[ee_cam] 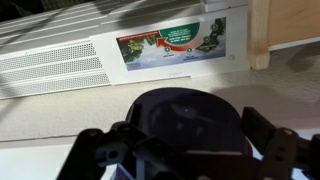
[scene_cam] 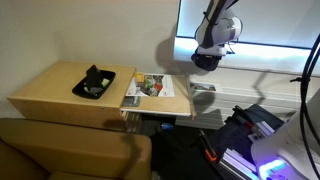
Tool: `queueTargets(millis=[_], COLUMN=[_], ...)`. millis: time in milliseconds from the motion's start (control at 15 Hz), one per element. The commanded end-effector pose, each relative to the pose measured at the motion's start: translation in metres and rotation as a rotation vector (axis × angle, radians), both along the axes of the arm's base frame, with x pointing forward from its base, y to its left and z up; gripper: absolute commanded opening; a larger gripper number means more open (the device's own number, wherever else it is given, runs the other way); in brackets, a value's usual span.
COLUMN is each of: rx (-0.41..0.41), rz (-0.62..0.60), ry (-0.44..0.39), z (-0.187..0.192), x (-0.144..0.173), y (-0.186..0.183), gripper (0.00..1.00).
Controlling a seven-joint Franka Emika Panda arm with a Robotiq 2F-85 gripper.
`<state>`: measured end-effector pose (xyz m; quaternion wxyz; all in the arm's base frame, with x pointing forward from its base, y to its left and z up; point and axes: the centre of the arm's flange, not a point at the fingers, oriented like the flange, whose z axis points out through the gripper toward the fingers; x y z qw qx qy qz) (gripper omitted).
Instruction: Stack the caps on the sliding tray on the cap on the window sill
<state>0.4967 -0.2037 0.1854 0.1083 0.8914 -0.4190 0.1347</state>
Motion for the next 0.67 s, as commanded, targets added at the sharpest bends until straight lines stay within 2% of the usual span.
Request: queueTargets(millis=[0,133,267,400,467,600], rx=[0.003,-0.005,-0.020,-0.026,-0.016,-0.023], rz=[-0.019,-0.049,-0.087,-0.131,-0.090,-0.111], ry=[0.072,0.119,0.127,0.117,0.103,0.102], z=[-0.016,-0.027,-0.033,-0.035,-0.034,-0.036], x=[0.001,-0.003,-0.007,-0.010,-0.014,-0.015], y=[0.000,-0.005,-0.010,-0.018,-0.015,-0.019], gripper=[1.00,1.00,1.00,1.00,1.00,1.00])
